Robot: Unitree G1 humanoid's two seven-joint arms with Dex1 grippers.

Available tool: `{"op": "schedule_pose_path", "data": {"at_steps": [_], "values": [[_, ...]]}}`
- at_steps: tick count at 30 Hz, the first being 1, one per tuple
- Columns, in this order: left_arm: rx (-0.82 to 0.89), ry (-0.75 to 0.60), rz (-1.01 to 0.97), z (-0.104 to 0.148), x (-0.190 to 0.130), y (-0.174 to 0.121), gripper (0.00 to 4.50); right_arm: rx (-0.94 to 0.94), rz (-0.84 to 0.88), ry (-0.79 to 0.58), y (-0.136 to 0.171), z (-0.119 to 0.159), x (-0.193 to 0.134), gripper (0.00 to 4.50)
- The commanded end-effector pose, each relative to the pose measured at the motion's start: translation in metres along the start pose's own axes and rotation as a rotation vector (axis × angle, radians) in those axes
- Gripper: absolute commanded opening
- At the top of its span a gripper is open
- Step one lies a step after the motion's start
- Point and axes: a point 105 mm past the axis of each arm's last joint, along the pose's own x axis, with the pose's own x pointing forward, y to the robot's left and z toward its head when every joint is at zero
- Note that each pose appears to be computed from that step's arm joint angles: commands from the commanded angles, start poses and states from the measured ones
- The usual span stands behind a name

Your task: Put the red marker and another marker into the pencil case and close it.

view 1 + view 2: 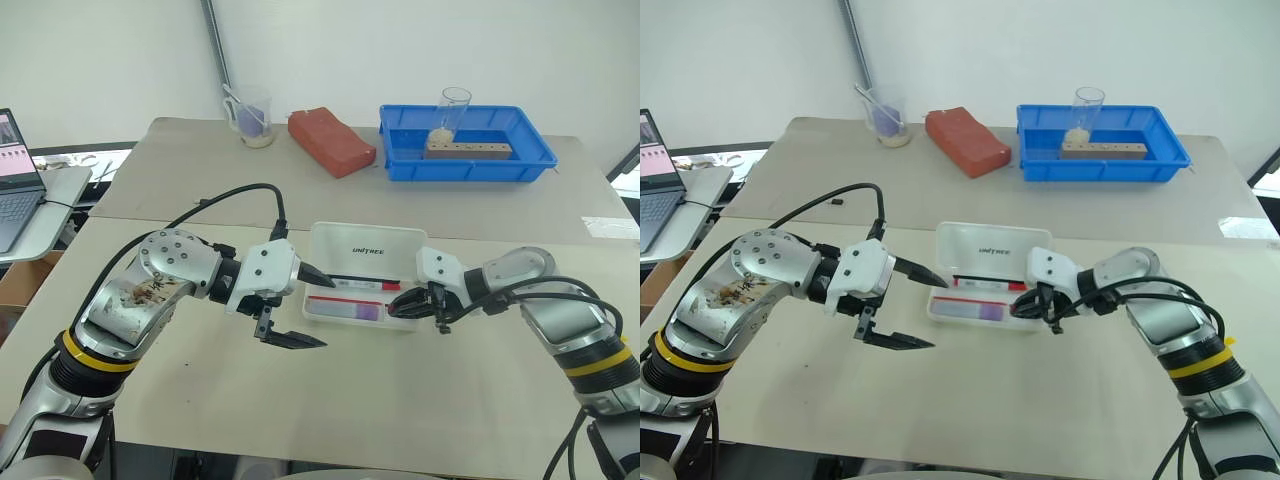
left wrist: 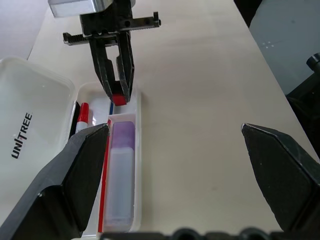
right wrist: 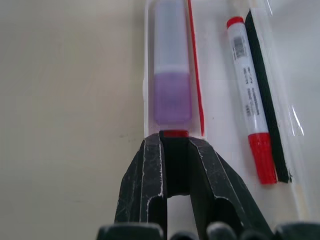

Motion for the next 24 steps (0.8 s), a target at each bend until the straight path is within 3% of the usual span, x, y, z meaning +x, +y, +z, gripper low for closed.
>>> {"op": "schedule_pose_path", "data": {"at_steps": [1, 6, 8, 17, 24], "values": [[0.033, 0.000, 0.021, 0.005, -0.003, -0.001, 4.50, -0.038, 0.001, 0.008, -0.002, 0.000, -0.004, 0.25], [0.037, -0.001, 0.027, 0.005, -0.002, 0.000, 4.50, -0.045, 0.005, 0.026, -0.003, -0.006, -0.003, 0.25], [0.040, -0.002, 0.029, 0.005, -0.002, 0.001, 4.50, -0.047, 0.005, 0.030, -0.002, -0.008, -0.003, 1.31], [0.034, -0.019, 0.095, 0.008, -0.004, 0.016, 4.50, 0.012, -0.041, -0.093, -0.006, 0.019, -0.023, 4.37], [-0.077, -0.126, 0.457, 0.011, -0.028, 0.095, 4.50, 0.075, -0.162, -0.225, 0.000, 0.050, -0.049, 4.48]]}}
